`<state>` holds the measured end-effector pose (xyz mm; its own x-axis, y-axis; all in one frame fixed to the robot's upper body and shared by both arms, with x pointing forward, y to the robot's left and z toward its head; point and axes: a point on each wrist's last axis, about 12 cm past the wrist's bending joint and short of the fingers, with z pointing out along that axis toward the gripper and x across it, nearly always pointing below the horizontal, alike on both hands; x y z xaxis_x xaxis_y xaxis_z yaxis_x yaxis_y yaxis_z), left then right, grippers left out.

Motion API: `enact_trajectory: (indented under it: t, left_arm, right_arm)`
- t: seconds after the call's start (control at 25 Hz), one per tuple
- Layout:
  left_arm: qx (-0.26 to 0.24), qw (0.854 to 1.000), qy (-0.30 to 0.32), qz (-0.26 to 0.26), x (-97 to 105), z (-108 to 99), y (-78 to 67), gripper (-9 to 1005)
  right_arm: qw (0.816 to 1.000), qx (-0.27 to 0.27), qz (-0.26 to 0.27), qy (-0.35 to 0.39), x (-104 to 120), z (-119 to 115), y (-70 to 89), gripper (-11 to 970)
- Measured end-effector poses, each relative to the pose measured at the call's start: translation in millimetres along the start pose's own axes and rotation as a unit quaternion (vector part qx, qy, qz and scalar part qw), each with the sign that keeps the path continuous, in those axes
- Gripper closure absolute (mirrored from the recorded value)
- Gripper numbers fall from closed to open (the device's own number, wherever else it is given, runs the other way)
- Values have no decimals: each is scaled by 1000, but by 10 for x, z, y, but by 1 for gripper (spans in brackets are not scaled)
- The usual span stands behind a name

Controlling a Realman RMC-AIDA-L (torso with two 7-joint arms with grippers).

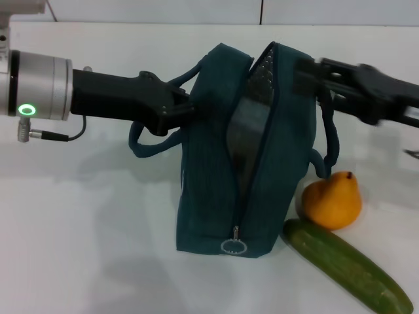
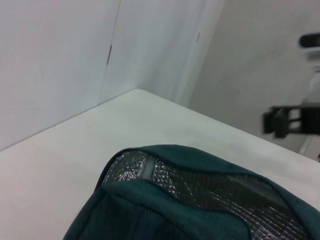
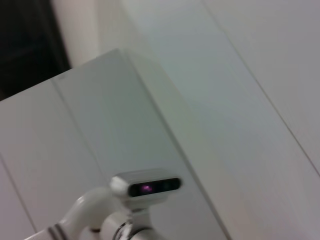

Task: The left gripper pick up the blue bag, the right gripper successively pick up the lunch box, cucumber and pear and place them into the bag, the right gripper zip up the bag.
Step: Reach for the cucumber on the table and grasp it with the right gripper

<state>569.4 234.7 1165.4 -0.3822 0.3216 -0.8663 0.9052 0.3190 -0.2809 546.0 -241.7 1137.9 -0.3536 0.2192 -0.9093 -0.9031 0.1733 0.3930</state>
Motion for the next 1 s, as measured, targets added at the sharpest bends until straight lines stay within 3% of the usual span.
enact_trajectory:
  t: [0.08, 0.24, 0.44, 0.76, 1.0]
  left_arm:
    - [-1, 1000, 0, -2, 14, -7, -1, 955]
    - [-3, 1000, 2, -8, 47, -23, -1, 955]
    - [-2, 1000, 15, -11, 56, 7, -2, 955]
    - [-1, 1000, 15, -16, 79, 9, -4, 954]
    - [-1, 1000, 15, -15, 69, 14, -3, 954]
  right_arm:
    - [1000, -5, -22, 10, -82, -136, 108, 399]
    - [995, 34, -41, 87, -212, -330, 352, 352]
    - [966, 119, -45, 223, -257, -363, 648, 293]
    - [937, 151, -8, 313, -313, -298, 668, 267]
    - [929, 134, -6, 344, -432, -314, 710, 267]
